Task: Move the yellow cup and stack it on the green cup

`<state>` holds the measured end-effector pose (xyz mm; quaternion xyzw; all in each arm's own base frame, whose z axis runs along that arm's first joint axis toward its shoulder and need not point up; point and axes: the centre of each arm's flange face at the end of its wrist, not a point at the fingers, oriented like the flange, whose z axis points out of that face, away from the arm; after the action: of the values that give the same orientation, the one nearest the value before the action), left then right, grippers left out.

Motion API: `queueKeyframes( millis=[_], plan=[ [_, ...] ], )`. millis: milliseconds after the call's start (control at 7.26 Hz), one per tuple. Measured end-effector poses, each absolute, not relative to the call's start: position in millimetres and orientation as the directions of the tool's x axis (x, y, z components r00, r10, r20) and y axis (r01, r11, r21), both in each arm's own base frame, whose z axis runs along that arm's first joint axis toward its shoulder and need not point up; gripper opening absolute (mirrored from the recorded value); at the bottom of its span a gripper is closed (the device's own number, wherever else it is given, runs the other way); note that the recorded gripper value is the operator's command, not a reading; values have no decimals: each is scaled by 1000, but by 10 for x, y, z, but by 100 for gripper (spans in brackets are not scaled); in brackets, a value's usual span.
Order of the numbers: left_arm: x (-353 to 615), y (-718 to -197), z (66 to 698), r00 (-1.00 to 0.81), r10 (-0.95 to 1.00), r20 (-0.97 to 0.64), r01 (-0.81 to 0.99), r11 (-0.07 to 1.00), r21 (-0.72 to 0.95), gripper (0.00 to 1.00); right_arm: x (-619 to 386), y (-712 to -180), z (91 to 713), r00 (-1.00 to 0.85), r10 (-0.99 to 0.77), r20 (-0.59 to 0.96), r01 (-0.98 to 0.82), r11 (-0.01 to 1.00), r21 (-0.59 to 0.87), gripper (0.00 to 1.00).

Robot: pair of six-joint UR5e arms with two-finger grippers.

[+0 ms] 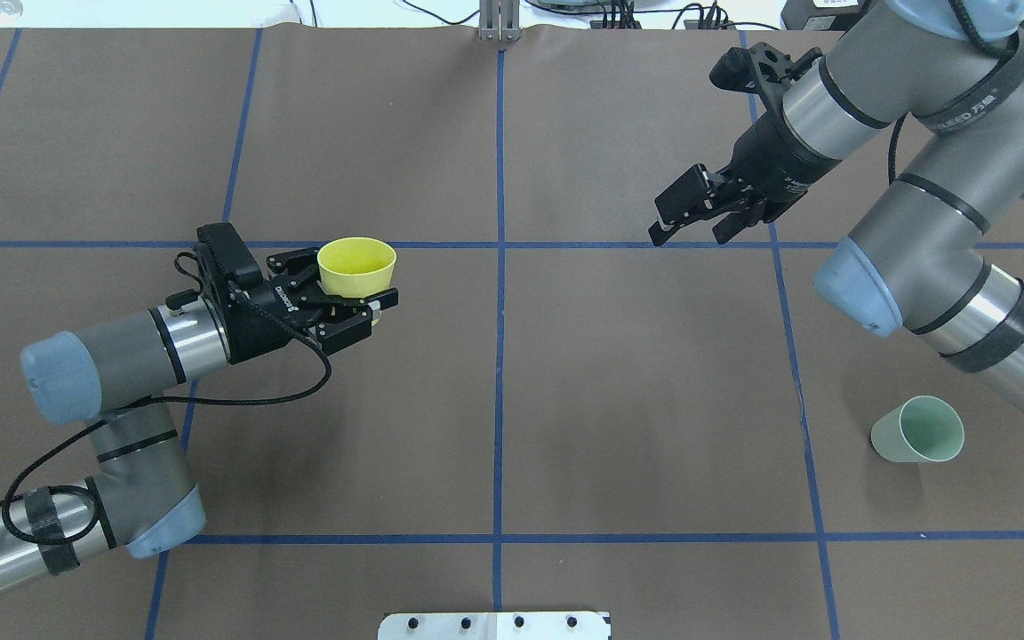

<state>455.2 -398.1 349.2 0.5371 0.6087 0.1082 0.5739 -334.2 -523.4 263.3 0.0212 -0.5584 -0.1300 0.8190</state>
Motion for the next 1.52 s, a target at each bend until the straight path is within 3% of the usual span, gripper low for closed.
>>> queueKeyframes(
  millis=[413, 827, 1515],
  plan=[
    [4744, -3772, 3655, 250, 774, -581, 503, 409, 761, 0, -3429, -5285, 2683, 348, -225, 910, 200, 966, 163, 97],
    [5003, -3410, 3523, 257, 788, -560, 511, 381, 770, 0, -3985, -5128, 2106, 313, -189, 931, 225, 967, 121, 97],
    [5146, -3316, 3091, 229, 799, -556, 528, 377, 760, 0, -4632, -4944, 1570, 283, -216, 934, 257, 956, 143, 92]
  ],
)
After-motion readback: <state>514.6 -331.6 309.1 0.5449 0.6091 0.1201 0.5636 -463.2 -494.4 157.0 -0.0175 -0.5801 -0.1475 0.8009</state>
